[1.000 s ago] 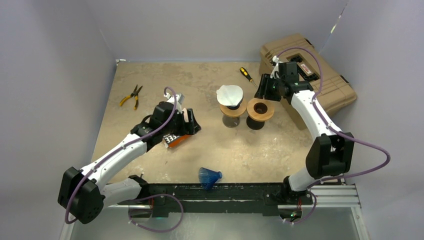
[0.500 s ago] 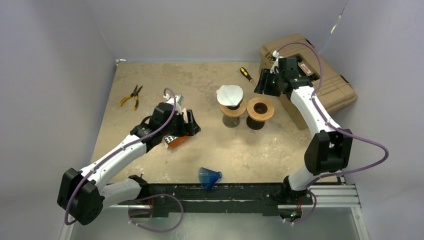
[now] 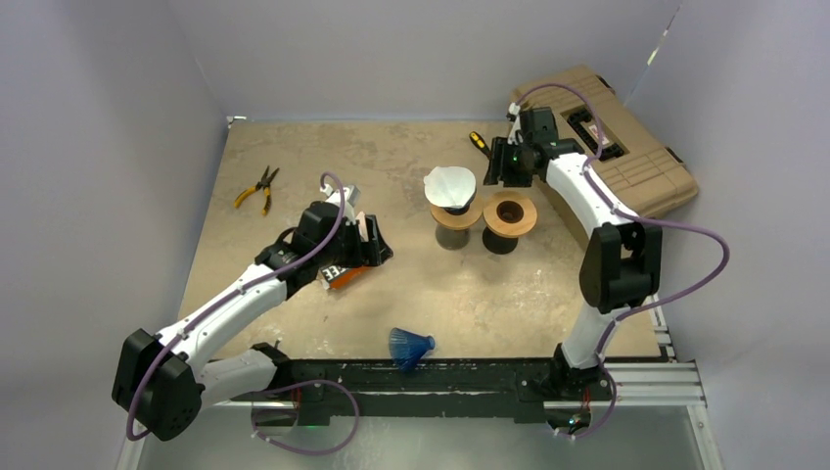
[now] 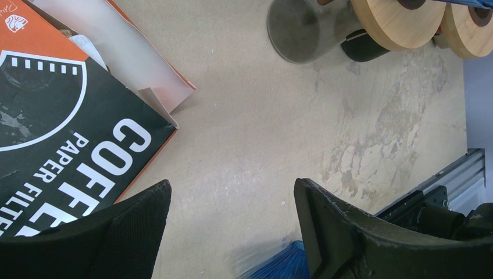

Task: Place the coffee filter in the dripper
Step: Move the coffee server to the center of the board.

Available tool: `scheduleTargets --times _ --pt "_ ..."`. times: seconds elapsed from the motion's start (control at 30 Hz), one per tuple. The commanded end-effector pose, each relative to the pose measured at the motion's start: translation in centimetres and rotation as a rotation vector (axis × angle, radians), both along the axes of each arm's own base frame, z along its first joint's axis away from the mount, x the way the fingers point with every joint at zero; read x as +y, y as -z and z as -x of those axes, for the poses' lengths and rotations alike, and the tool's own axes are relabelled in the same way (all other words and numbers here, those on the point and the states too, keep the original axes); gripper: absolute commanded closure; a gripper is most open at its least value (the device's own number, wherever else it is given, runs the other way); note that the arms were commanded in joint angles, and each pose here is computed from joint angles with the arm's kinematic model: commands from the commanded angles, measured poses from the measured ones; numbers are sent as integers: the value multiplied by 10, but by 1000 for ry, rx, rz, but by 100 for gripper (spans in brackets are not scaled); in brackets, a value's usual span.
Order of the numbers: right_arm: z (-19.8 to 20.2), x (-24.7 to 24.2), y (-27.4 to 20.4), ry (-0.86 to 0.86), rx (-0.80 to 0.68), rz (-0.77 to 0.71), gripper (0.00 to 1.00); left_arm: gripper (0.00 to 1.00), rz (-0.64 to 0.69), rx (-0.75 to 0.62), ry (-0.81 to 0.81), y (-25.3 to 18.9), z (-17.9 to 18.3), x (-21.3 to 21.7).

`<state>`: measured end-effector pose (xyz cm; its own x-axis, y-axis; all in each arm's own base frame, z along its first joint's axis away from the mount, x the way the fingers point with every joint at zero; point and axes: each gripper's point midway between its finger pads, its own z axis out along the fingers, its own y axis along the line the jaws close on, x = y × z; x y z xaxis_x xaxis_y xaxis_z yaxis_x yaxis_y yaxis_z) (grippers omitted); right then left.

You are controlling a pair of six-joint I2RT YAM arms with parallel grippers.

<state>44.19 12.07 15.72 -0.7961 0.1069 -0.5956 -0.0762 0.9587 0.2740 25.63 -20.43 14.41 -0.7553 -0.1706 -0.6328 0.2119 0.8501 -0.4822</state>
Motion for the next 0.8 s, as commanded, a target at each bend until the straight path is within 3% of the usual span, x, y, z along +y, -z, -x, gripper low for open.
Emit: scheduleTargets --times 0.0,0.77 --pt "2 4 -8 -31 -15 44 44 23 31 -14 -10 -3 -1 -1" --pt "48 8 -10 -38 4 55 44 24 82 -16 13 -11 -5 -13"
